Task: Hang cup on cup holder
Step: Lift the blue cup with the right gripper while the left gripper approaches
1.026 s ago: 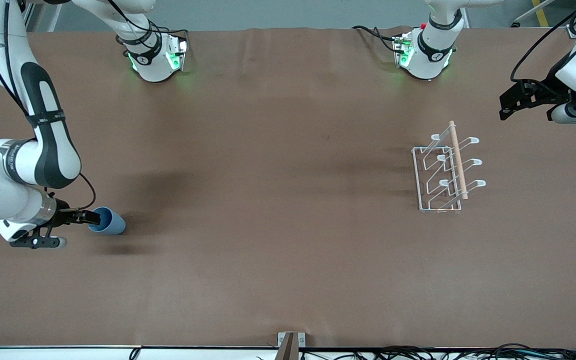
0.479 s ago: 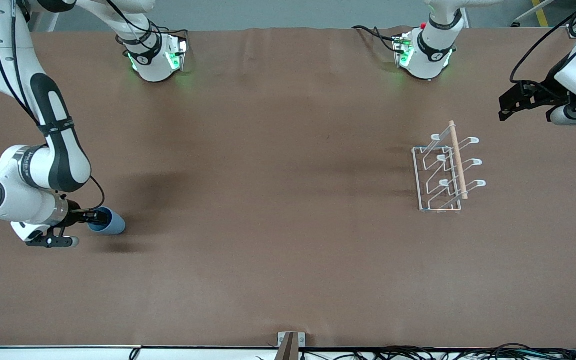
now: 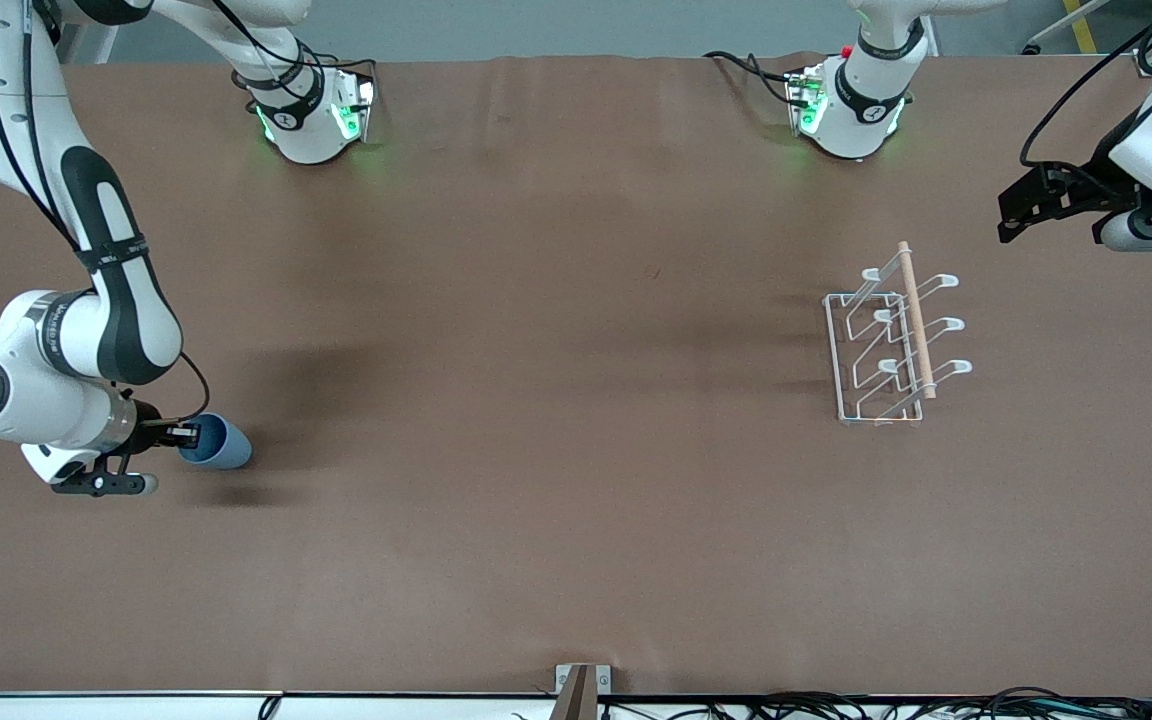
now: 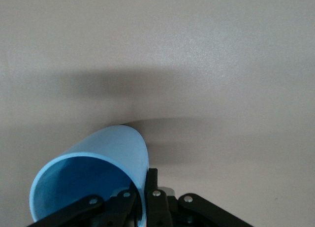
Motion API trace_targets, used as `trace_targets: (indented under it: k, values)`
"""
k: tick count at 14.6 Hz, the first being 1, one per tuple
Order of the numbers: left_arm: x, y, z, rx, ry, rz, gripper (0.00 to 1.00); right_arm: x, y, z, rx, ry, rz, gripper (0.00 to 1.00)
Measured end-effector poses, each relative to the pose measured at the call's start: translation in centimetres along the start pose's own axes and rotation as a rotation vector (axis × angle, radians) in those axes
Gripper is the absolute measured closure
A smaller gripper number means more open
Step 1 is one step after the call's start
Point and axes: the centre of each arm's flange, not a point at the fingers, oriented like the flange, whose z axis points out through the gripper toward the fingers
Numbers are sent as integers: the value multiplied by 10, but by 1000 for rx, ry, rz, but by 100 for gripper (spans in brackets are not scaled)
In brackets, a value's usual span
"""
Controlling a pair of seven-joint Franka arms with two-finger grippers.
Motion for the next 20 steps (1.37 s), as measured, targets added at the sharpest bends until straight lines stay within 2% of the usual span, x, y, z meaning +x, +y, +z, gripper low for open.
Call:
trace_targets:
  k: [2,6,8,12,16,20]
  values:
    - [0,0,0,0,0,0,0,-2,-3,-13,3,-23,-4,95]
    - [0,1,0,0,0,2,0,-12,-22,-79,10,-29,-32,95]
    - [-1,10,0,1,1,20,0,-21,-58,-111,51,-35,-67,95]
    - [-1,49,2,5,3,92,0,-41,-131,-139,301,-95,-65,95]
    - [11,122,11,-12,19,221,0,-53,-192,-147,556,-158,-48,95]
    - [2,215,18,-53,68,381,0,-62,-251,-156,756,-192,-45,95]
